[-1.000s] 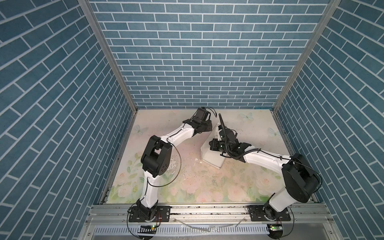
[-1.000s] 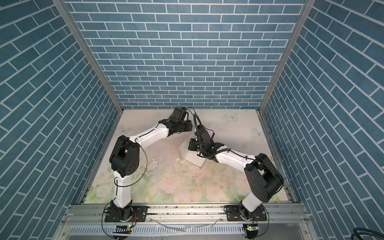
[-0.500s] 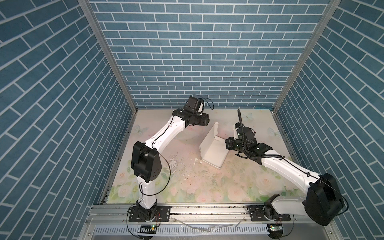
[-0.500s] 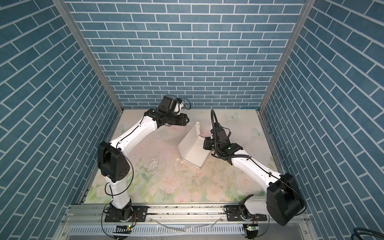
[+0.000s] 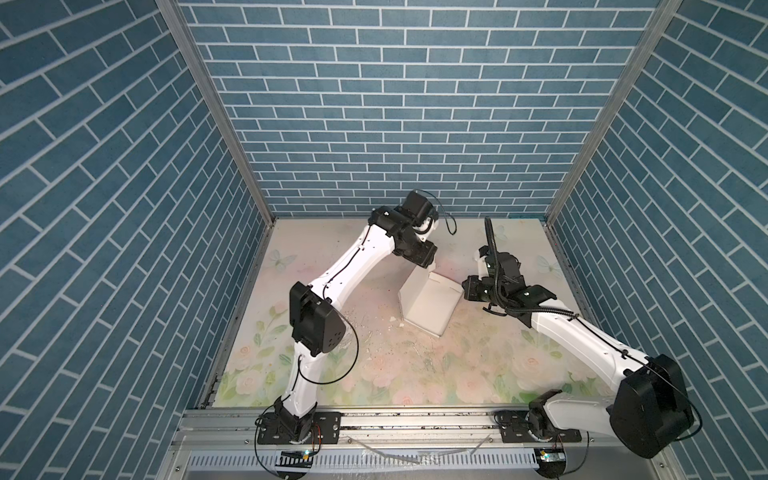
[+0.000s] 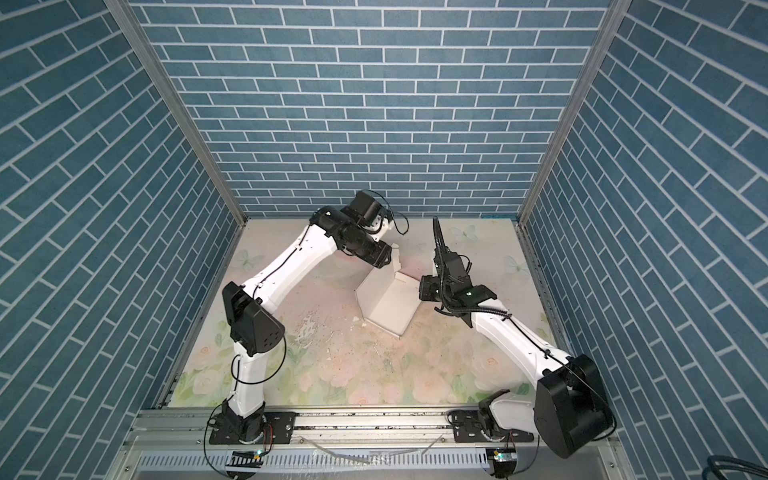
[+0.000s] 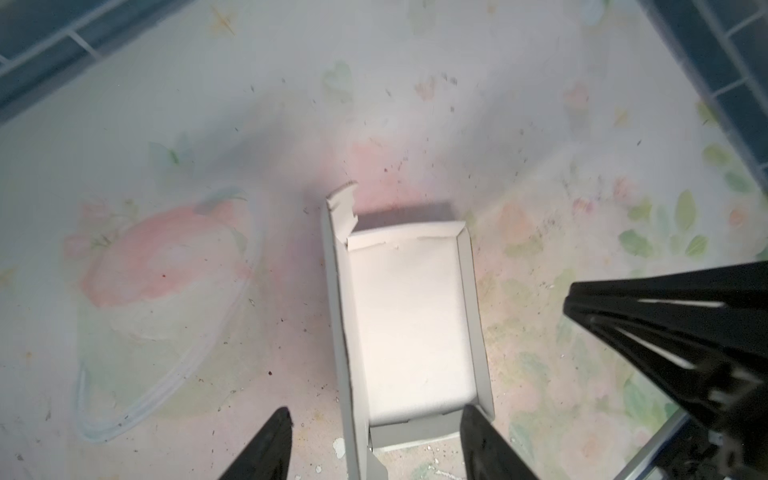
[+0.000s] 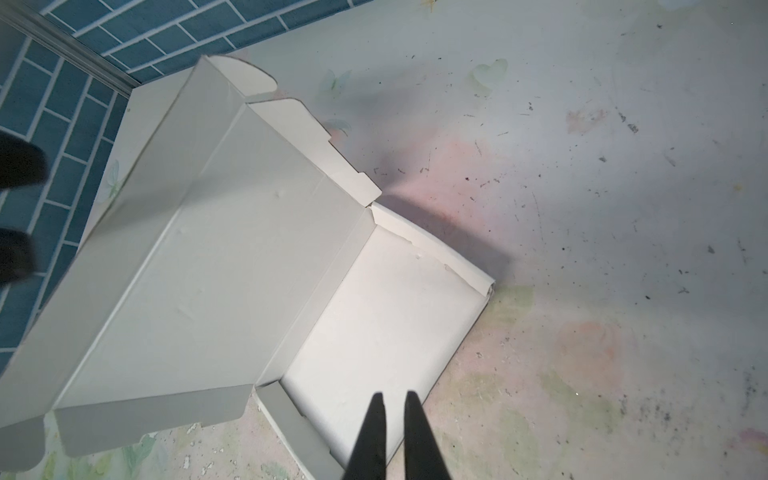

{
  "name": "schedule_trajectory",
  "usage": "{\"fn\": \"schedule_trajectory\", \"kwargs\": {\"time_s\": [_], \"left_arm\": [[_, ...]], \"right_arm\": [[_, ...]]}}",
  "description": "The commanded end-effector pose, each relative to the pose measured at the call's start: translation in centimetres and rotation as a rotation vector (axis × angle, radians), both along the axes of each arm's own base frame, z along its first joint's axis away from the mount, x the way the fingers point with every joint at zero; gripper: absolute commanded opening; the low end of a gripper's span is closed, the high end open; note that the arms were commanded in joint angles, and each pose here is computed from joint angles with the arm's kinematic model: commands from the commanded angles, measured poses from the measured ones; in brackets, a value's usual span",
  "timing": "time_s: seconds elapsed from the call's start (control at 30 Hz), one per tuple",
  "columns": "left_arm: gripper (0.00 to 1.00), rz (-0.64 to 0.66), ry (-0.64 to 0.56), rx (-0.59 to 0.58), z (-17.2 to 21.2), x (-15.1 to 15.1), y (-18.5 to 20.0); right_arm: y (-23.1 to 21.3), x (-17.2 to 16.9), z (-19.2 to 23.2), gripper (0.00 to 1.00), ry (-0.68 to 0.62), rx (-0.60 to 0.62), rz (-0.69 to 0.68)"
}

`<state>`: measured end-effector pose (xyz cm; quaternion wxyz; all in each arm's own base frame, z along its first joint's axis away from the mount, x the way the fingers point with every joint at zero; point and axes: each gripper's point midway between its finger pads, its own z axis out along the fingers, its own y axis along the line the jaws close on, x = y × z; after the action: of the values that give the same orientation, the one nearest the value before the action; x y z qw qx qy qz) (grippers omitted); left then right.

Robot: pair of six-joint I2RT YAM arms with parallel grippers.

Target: Fold the paper box

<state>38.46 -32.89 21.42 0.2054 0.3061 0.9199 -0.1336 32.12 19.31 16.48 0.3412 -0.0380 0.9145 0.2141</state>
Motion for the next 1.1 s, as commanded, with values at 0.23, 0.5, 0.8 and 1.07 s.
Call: {"fn": "schedule_trajectory", "kwargs": {"time_s": [0.23, 0.5, 0.8, 1.07], "left_arm": [[0.50, -0.056, 0.023, 0.265, -4.1, -0.3, 1.8], [0.24, -0.103, -0.003, 0.296, -4.2, 0.0, 1.8], [0.16, -0.202, -0.052, 0.322, -3.4, 0.2, 1.8], [0.10, -0.307, -0.060, 0.292, -2.7, -0.1, 0.7]], "right_arm": [[-1.1, -0.9, -0.5, 0.12, -0.002, -0.021, 0.015], [-1.3, -0.5, -0.7, 0.11, 0.003, -0.022, 0.004], [-1.5, -0.8, -0.3, 0.11, 0.002, -0.036, 0.017], [-2.2, -1.6, -0.8, 0.12, 0.019, -0.082, 0.030]]}}
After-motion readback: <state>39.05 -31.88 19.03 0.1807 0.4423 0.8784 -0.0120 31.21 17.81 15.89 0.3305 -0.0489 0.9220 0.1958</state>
